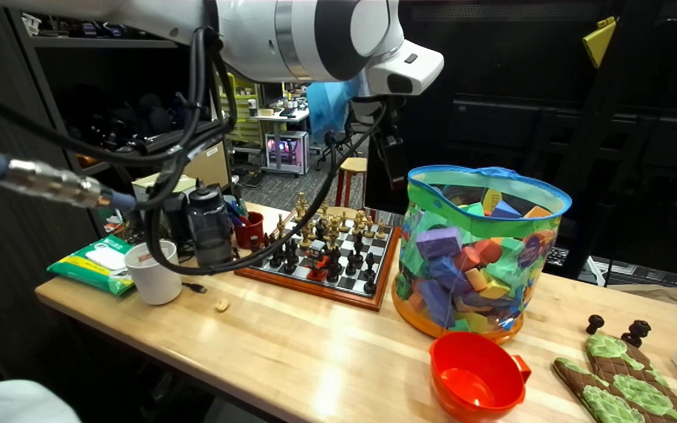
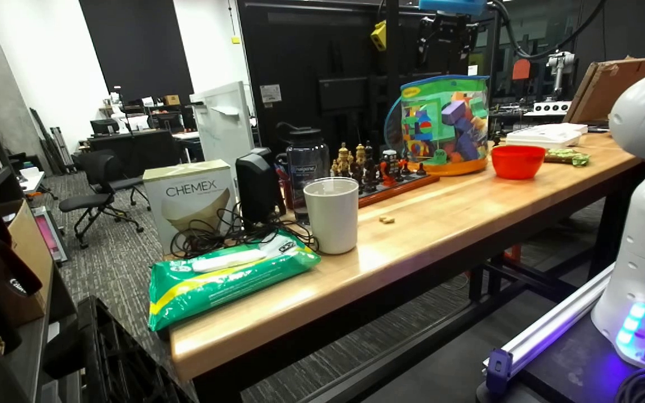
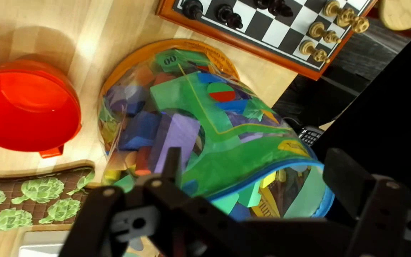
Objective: Remove the green block from the bag.
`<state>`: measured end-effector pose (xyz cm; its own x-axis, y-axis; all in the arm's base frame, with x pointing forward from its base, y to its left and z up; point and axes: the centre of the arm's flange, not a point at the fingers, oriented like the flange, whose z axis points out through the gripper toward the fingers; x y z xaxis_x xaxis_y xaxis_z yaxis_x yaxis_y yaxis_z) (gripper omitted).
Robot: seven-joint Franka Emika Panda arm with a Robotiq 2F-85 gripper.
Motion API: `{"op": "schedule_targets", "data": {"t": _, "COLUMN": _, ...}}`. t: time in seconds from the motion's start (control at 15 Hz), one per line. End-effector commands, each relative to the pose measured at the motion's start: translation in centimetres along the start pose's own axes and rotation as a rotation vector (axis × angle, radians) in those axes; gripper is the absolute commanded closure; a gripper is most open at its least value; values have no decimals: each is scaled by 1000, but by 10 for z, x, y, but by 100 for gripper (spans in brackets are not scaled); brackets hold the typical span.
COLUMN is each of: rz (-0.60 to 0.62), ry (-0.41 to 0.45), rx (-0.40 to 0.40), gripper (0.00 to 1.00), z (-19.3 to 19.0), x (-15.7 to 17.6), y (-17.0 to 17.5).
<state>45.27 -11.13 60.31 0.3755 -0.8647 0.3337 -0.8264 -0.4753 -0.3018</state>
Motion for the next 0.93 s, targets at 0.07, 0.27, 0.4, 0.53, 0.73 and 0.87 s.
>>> {"op": "schedule_targets", "data": {"t": 0.07, "rz": 116, "ry": 4, "rx": 1, "gripper": 0, "z": -7, "x": 38, "y": -11}}
{"op": "schedule_targets", "data": {"t": 0.27, "rz": 151, "ry": 0, "rx": 7, "gripper": 0, "z": -8, "x": 57, "y": -15}}
{"op": "schedule_targets", "data": {"t": 0.4, "rz": 159, "ry": 1, "rx": 3, "gripper": 0, "z": -8, "x": 65, "y": -15}}
{"op": "schedule_targets", "data": {"t": 0.53, "rz": 150, "ry": -6, "rx": -6, "gripper": 0, "z": -9, "x": 67, "y": -15}}
{"op": "schedule_targets", "data": {"t": 0.73, "rz": 134, "ry": 13, "rx": -7, "gripper": 0, "z": 0, "x": 63, "y": -9}}
{"op": "schedule_targets", "data": {"t": 0.87, "rz": 134, "ry": 11, "rx": -9, "gripper": 0, "z": 1, "x": 62, "y": -9}}
